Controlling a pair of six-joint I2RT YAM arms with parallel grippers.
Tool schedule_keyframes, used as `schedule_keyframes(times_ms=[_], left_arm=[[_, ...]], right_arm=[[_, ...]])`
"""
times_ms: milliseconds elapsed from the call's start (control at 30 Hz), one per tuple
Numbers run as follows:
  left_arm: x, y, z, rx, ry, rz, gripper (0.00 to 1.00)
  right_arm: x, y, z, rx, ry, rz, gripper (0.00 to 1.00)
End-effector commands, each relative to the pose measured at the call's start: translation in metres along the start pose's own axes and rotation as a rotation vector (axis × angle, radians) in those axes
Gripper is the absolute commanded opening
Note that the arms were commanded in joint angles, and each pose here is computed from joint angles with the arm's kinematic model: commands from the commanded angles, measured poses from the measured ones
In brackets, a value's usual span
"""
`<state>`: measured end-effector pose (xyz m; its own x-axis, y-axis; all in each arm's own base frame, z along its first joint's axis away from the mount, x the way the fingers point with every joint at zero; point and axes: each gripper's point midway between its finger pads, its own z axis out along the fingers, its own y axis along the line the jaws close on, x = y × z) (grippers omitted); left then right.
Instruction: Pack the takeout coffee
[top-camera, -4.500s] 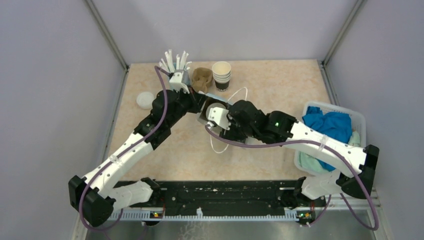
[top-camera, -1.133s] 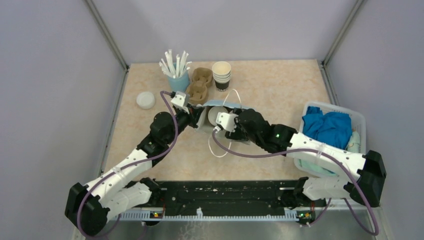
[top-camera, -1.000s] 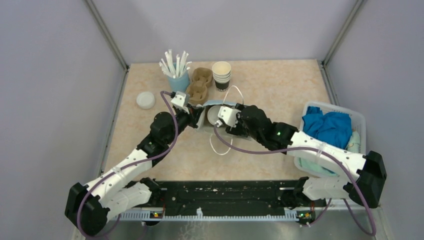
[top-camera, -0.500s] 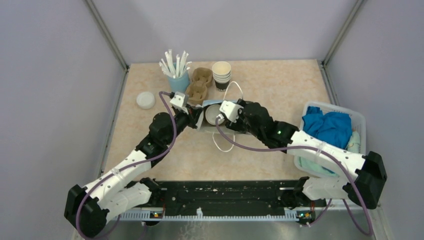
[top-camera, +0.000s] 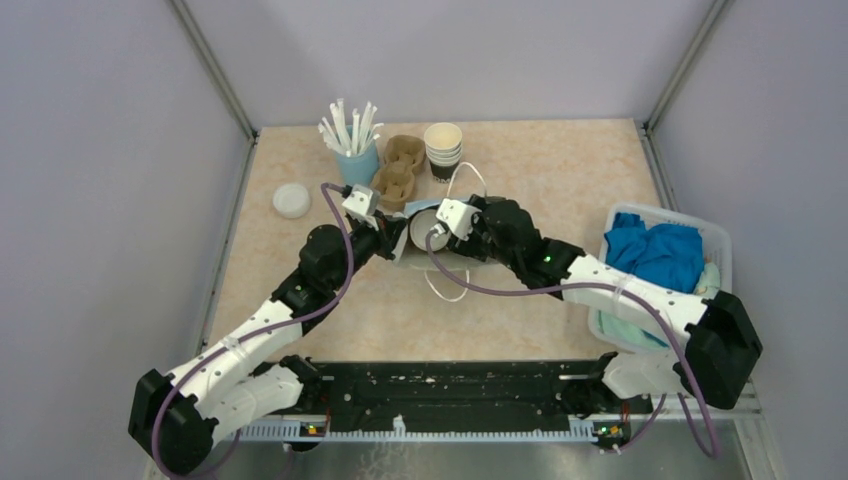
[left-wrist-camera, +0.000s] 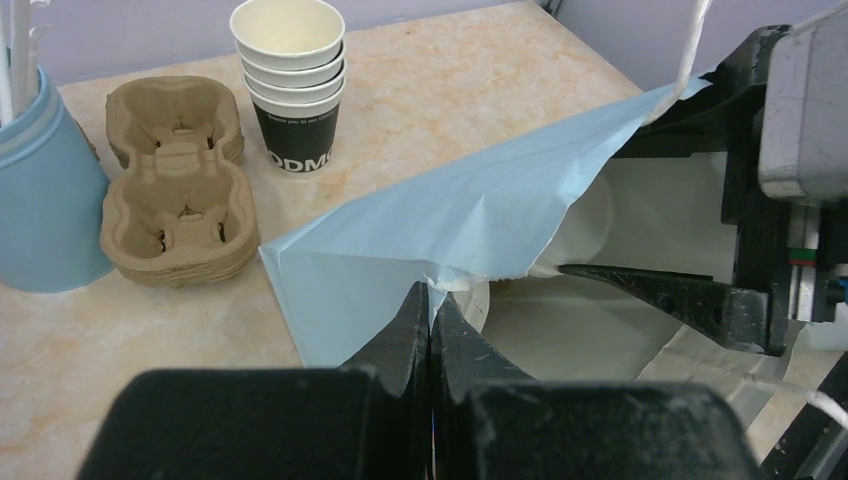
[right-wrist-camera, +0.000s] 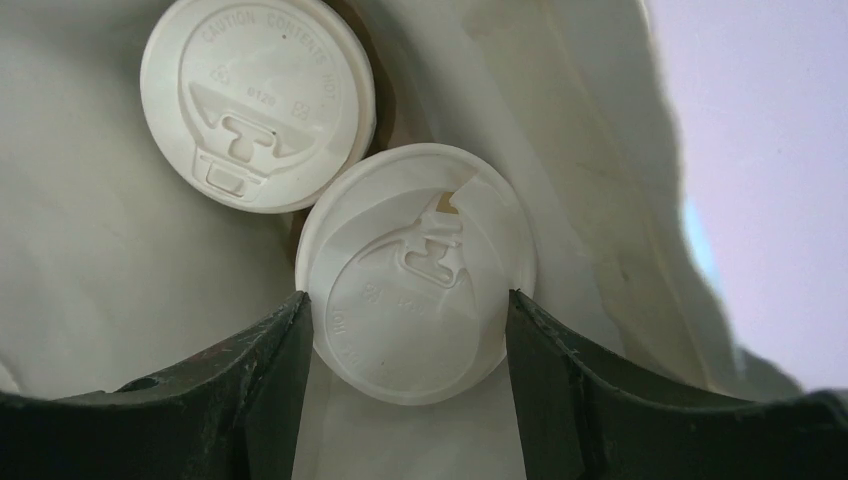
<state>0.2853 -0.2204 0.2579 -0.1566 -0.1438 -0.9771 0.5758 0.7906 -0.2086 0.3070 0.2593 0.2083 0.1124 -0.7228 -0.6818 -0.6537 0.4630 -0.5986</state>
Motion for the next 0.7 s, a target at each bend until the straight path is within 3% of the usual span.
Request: schedule_keyframes(times_ms=[0,667], left_arm=[[-0.024,-0.010,-0.003,0.039,-0.061,0.015,0.00],[-0.022,0.000,-0.001,-0.024,-0.026,0.010,0.00]], right_arm=[[-0.004,-0.010,0.007,0.023,-0.054,0.008,0.50],[0.025,0.010,0.027,-0.086,0.009,-0.063,0.50]])
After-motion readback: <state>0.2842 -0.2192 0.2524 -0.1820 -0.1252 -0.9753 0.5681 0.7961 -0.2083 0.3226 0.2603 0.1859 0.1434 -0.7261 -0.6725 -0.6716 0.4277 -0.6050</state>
